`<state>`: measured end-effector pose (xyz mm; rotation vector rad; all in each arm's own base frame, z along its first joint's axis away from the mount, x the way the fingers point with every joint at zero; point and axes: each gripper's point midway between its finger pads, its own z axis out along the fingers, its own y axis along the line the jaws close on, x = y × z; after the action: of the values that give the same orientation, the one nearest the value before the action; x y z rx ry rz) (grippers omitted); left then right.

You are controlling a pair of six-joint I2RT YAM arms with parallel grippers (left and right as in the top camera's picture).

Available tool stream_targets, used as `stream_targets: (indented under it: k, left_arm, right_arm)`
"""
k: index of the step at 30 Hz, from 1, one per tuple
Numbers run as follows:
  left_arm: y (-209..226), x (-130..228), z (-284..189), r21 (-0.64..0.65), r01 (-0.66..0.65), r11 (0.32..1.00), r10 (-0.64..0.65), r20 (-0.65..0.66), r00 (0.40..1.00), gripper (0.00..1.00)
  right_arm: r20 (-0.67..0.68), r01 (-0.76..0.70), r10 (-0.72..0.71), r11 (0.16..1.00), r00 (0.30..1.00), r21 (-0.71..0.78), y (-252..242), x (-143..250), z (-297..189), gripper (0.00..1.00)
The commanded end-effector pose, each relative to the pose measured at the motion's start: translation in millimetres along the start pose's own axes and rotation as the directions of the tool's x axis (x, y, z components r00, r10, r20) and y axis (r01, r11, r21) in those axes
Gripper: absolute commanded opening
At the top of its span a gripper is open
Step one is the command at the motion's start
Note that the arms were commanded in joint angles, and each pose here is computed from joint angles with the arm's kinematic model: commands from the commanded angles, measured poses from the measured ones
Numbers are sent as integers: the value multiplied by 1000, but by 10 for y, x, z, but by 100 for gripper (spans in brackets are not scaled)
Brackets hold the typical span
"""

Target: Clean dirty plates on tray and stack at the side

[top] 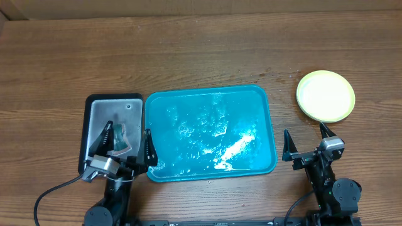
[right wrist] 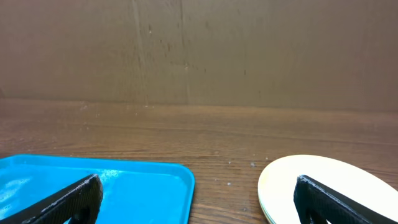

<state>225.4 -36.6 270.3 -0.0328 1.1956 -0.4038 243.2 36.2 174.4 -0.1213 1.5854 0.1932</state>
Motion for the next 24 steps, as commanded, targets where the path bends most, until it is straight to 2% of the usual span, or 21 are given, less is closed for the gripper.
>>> stream_targets:
  k: [1, 4, 11, 17, 24]
  left_arm:
    - [28, -8, -12, -20, 10, 1000, -10, 19, 1000, 100]
    - [86, 53, -12, -64, 23, 998, -23, 2, 1000, 99]
    - [220, 520, -70, -115, 20, 993, -41, -189, 981, 99]
    - [365, 1030, -253, -185, 8, 983, -81, -392, 916, 100]
    - [344, 1065, -265, -137, -68, 988, 4, -421, 907, 100]
  right_arm:
    - [6, -7, 7, 1000, 1000, -11, 22, 14, 0, 100]
    - [6, -7, 7, 1000, 1000, -11, 22, 14, 0, 100]
    - [6, -7, 7, 1000, 1000, -11, 22, 14, 0, 100]
    - [6, -6, 6, 1000, 1000, -11, 22, 14, 0, 99]
    - [6, -6, 6, 1000, 1000, -11, 22, 14, 0, 100]
